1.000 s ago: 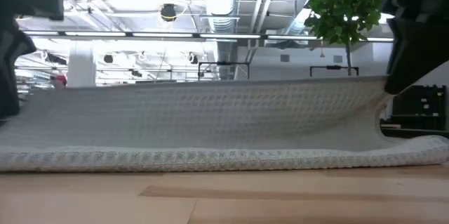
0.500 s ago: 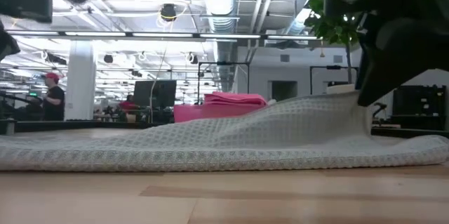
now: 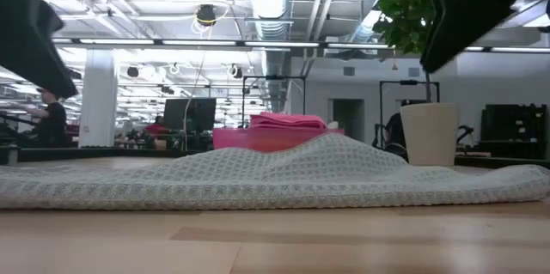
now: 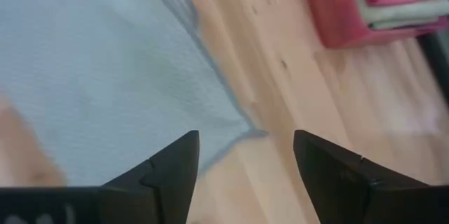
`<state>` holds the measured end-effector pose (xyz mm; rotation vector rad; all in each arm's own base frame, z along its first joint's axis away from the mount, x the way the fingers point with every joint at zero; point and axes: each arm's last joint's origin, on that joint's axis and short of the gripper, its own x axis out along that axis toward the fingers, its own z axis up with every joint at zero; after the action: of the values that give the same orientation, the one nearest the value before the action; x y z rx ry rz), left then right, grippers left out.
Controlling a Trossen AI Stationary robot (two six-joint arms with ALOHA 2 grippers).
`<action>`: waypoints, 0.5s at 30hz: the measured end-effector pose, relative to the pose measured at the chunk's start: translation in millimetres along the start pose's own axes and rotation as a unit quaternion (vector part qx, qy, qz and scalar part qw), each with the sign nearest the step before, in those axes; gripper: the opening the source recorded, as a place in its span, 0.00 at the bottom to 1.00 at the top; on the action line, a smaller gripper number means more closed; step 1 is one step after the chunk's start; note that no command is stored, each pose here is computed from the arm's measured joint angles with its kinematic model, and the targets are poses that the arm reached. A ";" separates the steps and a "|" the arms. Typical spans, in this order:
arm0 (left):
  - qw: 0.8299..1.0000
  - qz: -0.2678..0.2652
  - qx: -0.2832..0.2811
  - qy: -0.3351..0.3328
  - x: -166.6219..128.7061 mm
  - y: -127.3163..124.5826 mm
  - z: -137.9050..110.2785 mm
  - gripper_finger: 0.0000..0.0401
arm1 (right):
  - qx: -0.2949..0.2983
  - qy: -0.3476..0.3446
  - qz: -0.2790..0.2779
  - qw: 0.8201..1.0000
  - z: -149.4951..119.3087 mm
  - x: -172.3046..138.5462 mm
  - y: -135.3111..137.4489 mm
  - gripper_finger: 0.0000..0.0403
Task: Fold microfiber towels
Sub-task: Fold the gray microfiber cloth
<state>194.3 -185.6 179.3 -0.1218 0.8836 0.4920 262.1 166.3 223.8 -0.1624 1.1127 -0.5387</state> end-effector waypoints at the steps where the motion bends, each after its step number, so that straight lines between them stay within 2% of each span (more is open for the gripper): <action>1: 1.000 0.000 0.014 0.006 1.0 1.7 3.1 0.25 | 0.007 -0.008 0.009 1.000 1.0 -2.9 -0.4 0.64; 5: 0.999 -0.012 0.037 0.030 4.0 10.0 18.3 0.27 | 0.011 -0.023 0.031 0.999 0.6 -8.5 4.0 0.64; 9: 0.996 -0.037 0.054 0.064 5.9 20.1 33.6 0.36 | 0.004 -0.026 0.035 0.999 -2.9 -11.9 6.9 0.64; 15: 0.989 -0.088 0.048 0.107 20.2 44.8 29.1 0.50 | 0.006 -0.029 0.039 0.999 -4.4 -13.6 8.8 0.64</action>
<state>205.1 -130.0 186.7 -0.1658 1.0941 0.2737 256.7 181.1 229.4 -0.1236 1.0549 -0.4674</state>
